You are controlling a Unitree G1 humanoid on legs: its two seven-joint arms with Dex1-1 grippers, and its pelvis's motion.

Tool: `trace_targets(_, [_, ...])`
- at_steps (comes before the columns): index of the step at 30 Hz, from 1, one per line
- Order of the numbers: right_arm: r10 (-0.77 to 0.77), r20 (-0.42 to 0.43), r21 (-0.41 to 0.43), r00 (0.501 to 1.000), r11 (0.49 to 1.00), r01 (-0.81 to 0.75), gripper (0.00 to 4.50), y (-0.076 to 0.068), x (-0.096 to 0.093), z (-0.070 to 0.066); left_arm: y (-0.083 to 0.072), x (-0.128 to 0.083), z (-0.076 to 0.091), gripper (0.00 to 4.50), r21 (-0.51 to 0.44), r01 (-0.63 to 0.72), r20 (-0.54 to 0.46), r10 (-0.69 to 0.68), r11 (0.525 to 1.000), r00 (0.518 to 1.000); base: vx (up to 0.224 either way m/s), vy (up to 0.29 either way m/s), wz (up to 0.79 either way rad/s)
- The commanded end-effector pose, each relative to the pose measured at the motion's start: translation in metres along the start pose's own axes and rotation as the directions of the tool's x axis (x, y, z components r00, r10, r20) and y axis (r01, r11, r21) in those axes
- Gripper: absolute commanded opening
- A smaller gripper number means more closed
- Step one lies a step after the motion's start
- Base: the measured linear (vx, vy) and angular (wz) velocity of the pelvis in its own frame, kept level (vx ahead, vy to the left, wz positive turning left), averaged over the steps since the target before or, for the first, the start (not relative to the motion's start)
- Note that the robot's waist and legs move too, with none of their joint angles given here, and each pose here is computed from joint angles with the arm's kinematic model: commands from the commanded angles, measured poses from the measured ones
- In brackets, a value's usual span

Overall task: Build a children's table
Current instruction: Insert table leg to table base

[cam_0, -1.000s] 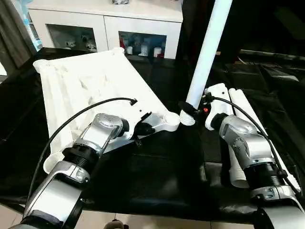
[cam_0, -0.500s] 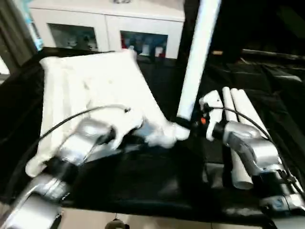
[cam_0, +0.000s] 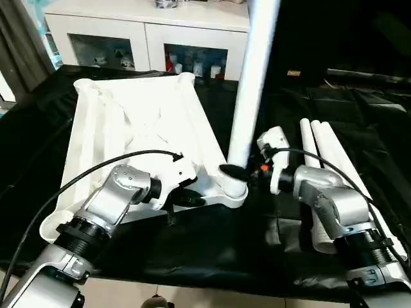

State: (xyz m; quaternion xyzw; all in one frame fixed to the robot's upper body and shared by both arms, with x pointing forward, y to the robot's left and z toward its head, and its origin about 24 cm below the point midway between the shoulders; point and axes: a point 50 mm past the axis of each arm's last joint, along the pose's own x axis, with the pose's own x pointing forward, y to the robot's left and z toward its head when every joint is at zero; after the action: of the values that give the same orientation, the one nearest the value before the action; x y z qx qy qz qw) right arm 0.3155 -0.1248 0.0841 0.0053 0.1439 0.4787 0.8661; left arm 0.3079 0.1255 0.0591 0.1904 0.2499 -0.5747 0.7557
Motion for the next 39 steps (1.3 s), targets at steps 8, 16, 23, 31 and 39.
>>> trace_targets(8, [-0.049,-0.023,0.001,0.999,0.999,0.049,1.9,-0.007,0.001,-0.006,0.001,0.001,0.014,0.0,0.015,-0.026,0.101,0.024,1.0,0.995,0.0,0.0,0.0])
trace_targets(16, [-0.073,-0.007,0.018,0.997,0.997,0.073,1.9,-0.009,0.005,-0.009,-0.003,-0.004,0.007,0.0,-0.003,-0.032,0.144,0.032,0.999,0.989,0.0,0.0,0.0])
trace_targets(23, [-0.062,0.004,0.026,0.998,0.998,0.062,1.9,-0.007,0.01,-0.009,-0.006,-0.003,0.004,0.0,-0.023,-0.035,0.17,0.038,0.999,0.985,0.0,0.0,0.0])
trace_targets(31, [-0.058,0.006,0.023,0.998,0.998,0.058,1.9,-0.007,0.012,-0.009,-0.007,-0.004,0.002,0.57,-0.042,-0.01,0.111,0.014,0.999,0.994,0.0,0.0,0.0])
trace_targets(39, [-0.054,0.01,0.021,0.999,0.998,0.054,1.9,-0.006,0.013,-0.008,-0.003,-0.005,-0.006,0.89,-0.04,-0.048,0.045,0.05,0.998,0.998,0.0,0.0,0.0])
